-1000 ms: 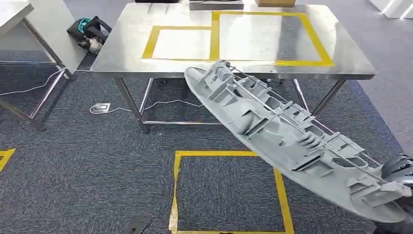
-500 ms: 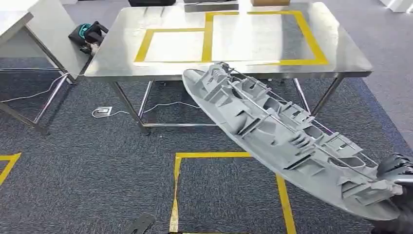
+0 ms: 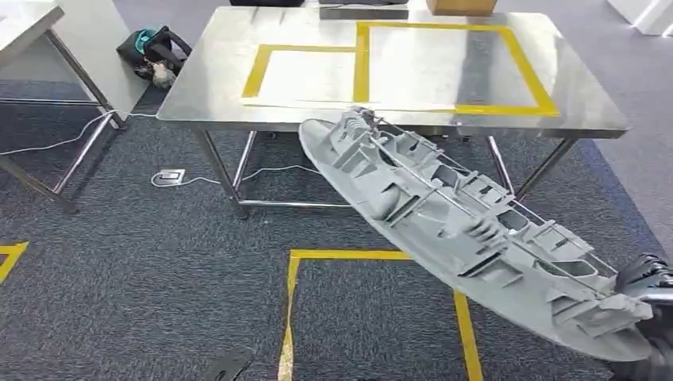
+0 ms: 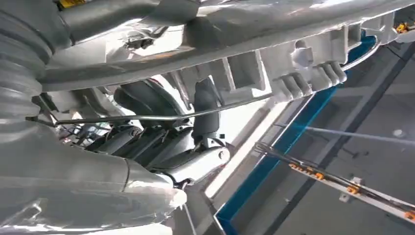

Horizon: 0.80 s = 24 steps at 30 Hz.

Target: Take the parts from the cabinet and place them on the table.

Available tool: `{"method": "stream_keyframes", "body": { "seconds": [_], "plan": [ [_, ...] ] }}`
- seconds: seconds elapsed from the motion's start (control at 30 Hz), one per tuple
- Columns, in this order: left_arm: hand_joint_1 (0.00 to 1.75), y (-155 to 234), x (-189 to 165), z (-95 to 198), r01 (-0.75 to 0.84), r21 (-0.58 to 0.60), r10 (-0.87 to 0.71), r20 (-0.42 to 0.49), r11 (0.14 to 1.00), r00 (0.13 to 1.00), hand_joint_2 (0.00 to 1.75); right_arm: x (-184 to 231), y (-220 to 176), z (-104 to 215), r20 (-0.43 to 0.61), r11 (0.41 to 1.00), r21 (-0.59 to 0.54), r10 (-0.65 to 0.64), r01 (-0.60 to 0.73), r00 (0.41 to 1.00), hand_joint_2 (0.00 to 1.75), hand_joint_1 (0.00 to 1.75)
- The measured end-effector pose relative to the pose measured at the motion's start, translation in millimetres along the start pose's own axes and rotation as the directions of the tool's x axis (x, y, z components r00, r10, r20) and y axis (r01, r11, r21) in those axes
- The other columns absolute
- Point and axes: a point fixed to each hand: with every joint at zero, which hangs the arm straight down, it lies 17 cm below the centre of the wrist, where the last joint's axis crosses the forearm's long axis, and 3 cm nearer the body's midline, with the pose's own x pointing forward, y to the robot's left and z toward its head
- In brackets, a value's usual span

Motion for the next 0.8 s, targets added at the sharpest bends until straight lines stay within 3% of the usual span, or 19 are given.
{"method": "stream_keyframes", "body": {
  "seconds": [0.8],
  "plan": [
    [0.0,1.5,1.8,-0.3,0.005,0.006,-0.005,0.011,1.0,1.0,1.75,-0.1,3.4,-0.2,0.0,1.0,0.017,-0.005,0.005,1.0,1.75,1.75]
  ]
}}
